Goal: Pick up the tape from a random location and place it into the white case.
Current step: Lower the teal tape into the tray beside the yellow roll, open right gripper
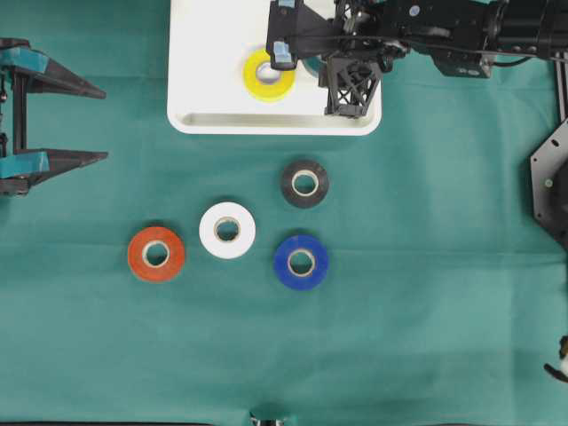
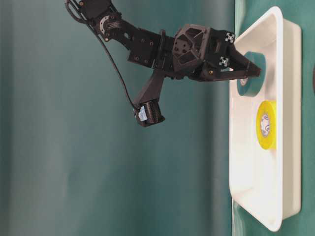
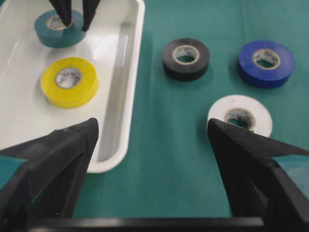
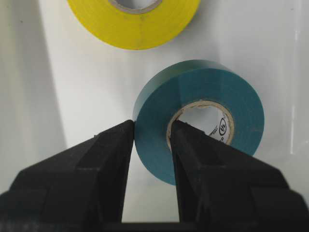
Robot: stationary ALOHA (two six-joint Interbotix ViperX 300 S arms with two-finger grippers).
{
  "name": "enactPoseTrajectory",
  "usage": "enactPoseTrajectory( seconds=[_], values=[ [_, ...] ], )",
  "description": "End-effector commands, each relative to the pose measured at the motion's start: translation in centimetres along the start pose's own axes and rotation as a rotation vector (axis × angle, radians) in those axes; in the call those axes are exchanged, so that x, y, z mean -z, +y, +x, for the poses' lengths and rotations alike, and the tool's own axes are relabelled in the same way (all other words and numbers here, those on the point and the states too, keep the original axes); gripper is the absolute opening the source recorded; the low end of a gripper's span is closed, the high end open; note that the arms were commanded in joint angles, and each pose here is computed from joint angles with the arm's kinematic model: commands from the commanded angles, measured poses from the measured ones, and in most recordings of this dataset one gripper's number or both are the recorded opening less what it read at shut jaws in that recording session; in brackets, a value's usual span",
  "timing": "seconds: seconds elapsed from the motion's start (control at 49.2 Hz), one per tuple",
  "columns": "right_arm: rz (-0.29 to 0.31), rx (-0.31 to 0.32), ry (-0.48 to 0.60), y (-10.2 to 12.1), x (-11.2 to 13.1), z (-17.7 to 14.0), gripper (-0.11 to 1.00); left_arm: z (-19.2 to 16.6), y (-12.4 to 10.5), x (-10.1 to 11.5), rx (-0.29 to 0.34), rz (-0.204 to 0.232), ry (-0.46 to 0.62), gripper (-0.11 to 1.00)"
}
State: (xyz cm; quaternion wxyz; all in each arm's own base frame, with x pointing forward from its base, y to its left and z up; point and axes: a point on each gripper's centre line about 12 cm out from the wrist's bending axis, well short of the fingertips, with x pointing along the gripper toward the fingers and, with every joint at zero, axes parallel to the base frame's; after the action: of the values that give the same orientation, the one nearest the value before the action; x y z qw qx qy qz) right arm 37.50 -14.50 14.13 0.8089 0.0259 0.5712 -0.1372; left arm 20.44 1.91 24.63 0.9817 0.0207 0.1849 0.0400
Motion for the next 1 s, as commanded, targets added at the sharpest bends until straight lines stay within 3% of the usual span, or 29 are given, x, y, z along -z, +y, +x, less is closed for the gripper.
enactPoseTrajectory(
  seconds=[0.0, 0.61, 0.834, 0.895, 0.976],
  values=[
    [0.003, 0.005, -0.031, -0.3, -0.5, -0.7, 0.28, 0.1, 0.1, -0.4, -0.003, -0.003, -0.011, 0.99],
    [0.009, 0.01, -0.03, -0.7, -0.6, -0.8, 0.28, 0.1, 0.1, -0.4, -0.002, -0.001, -0.009, 0.99],
    [0.014, 0.013, -0.053, -0.8, -0.9, -1.5, 0.86, 0.1, 0.1, -0.3, -0.003, -0.001, -0.007, 0.99],
    [0.016, 0.014, -0.062, -0.8, -1.0, -1.8, 0.92, 0.0, 0.1, -0.3, -0.002, -0.001, -0.006, 0.99],
    [0.017, 0.015, -0.068, -0.9, -1.1, -2.1, 0.9, 0.1, 0.1, -0.3, -0.002, -0.001, -0.005, 0.99]
  ],
)
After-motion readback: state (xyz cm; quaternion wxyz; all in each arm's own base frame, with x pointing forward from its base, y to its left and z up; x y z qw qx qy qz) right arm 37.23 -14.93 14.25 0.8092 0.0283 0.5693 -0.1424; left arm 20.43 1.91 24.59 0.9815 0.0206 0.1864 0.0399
